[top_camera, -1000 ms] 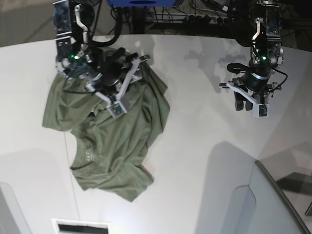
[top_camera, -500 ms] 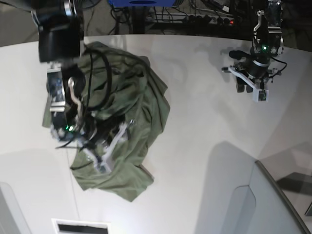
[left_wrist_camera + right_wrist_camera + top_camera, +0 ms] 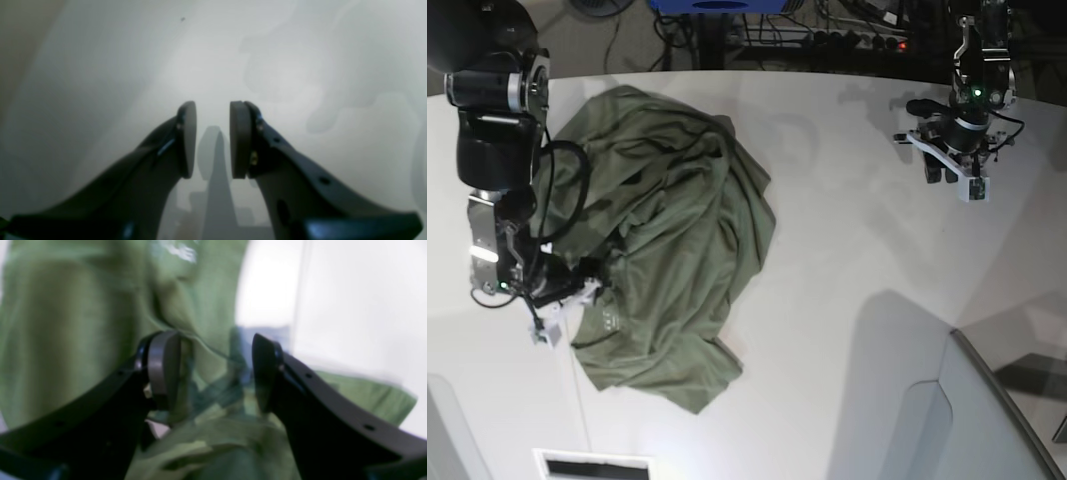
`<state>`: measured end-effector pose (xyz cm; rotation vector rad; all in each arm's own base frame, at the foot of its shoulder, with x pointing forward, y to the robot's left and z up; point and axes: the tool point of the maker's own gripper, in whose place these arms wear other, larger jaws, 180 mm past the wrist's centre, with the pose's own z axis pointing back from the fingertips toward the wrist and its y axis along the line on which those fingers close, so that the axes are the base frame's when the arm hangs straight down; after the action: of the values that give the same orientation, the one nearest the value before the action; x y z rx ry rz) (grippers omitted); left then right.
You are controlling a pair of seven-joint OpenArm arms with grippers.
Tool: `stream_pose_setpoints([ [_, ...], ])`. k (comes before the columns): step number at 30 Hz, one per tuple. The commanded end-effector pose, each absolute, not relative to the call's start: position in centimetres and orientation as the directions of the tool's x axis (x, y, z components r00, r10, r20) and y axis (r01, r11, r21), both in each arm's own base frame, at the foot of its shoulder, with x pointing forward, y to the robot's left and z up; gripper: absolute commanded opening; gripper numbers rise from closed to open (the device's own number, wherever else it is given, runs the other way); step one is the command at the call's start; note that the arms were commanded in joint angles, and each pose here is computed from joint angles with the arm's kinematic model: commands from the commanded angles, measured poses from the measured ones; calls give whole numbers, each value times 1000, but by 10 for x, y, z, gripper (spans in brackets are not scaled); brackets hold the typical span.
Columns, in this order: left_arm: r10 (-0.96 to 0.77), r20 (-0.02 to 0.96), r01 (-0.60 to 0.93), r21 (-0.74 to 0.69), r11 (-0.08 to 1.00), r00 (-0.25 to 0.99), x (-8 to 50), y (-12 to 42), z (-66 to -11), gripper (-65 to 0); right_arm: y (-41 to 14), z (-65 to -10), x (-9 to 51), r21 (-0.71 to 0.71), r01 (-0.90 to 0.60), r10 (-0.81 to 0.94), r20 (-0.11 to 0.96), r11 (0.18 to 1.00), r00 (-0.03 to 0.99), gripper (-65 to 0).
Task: Layout the t-shirt on the table in an organized manner, then fold the t-shirt properly
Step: 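Drag the grasped cloth with the right gripper across the shirt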
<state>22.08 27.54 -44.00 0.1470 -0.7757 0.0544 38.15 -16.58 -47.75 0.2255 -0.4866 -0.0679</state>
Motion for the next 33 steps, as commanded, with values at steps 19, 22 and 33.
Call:
stream_pose_setpoints([
  [19, -18, 731, -96, 114, 989, 682, 232, 274, -430, -476, -169, -474, 384, 233, 7, -122, 482, 973, 868, -644],
  [22, -18, 731, -96, 114, 989, 682, 232, 274, -430, -476, -171, -471, 386, 228, 5, -120, 491, 974, 863, -642],
  [33, -17, 741, -97, 111, 989, 671, 240, 274, -427, -476, -186, -384, 407, 104, -75, -10, 643, 992, 766, -642],
])
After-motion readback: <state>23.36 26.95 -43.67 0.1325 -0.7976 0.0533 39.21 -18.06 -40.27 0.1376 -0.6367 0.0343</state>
